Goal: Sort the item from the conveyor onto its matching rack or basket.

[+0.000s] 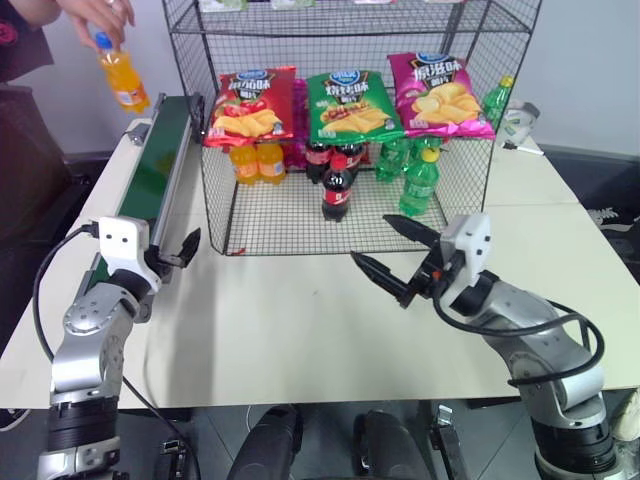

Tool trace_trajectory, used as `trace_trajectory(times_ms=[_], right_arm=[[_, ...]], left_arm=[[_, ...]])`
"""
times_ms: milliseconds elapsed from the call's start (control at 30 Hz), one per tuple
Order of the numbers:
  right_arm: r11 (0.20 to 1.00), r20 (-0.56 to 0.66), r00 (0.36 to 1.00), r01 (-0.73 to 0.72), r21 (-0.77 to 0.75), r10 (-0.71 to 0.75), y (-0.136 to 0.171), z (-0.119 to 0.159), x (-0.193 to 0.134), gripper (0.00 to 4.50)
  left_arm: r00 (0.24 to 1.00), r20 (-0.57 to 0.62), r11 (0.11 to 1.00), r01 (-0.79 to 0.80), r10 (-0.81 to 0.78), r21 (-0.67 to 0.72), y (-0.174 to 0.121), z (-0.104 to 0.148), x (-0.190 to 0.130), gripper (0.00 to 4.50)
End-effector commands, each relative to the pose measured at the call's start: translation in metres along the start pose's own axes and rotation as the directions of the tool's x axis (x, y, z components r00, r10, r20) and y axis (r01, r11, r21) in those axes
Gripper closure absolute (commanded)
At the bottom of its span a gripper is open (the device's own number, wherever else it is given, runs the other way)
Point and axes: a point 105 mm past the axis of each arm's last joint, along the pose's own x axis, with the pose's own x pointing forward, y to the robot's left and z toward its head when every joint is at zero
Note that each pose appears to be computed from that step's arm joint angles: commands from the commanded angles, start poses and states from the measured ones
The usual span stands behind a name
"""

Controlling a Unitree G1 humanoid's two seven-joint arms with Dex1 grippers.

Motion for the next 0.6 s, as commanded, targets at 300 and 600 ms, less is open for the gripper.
trace_trajectory(times_ms=[300,600], right_arm=[[0.997,0.075,0.994,-0.078,-0.025,0.079,0.016,0.020,0.005,0.00],[0.999,0.072,0.997,-0.034,-0.042,0.037,0.013,0.019,0.004,0.00]], left_arm=[[0.992,0.093,0.996,-0.091,0.089,0.015,0.022,0.020,-0.002,0.04],[0.976,0.092,0.980,-0.200,0.200,-0.004,0.041,0.015,-0.006,0.04]])
